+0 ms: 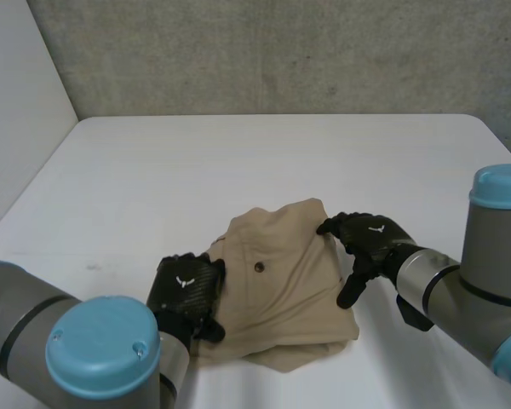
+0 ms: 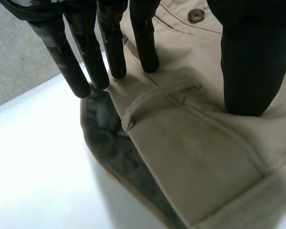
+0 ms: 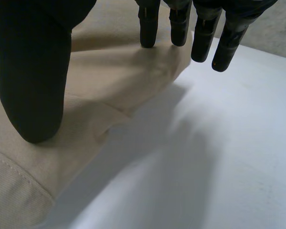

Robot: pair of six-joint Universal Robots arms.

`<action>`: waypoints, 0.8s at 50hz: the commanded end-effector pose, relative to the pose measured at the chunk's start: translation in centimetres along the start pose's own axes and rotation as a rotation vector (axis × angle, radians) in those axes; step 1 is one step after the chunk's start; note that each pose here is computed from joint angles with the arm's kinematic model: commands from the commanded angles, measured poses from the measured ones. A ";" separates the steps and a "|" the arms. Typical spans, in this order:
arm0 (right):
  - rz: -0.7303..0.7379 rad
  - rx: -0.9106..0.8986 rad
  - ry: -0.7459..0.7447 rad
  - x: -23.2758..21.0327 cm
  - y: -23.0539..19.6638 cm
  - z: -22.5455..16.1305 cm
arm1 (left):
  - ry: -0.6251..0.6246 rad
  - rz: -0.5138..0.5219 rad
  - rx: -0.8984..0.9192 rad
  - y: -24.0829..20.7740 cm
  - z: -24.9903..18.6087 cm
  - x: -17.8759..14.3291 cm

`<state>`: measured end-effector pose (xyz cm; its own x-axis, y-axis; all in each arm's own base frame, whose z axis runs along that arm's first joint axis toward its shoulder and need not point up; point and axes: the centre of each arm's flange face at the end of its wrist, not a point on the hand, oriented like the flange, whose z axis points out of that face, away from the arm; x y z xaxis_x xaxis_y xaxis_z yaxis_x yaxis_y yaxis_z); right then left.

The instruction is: Fold the shorts.

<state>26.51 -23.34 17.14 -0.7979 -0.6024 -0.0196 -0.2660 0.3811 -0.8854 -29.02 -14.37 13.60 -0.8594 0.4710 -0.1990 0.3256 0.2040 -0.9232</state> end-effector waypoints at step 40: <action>-0.048 0.582 0.352 3.4 -17.0 -11.0 | -0.181 -0.207 0.402 -21.8 -4.7 -12.6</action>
<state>22.67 -24.74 35.67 -0.9416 -0.3238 0.0927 -0.0516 -0.1333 -0.9897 -23.89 -20.22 36.64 -0.9658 0.2569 -0.0352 -0.0020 -0.1434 -0.9897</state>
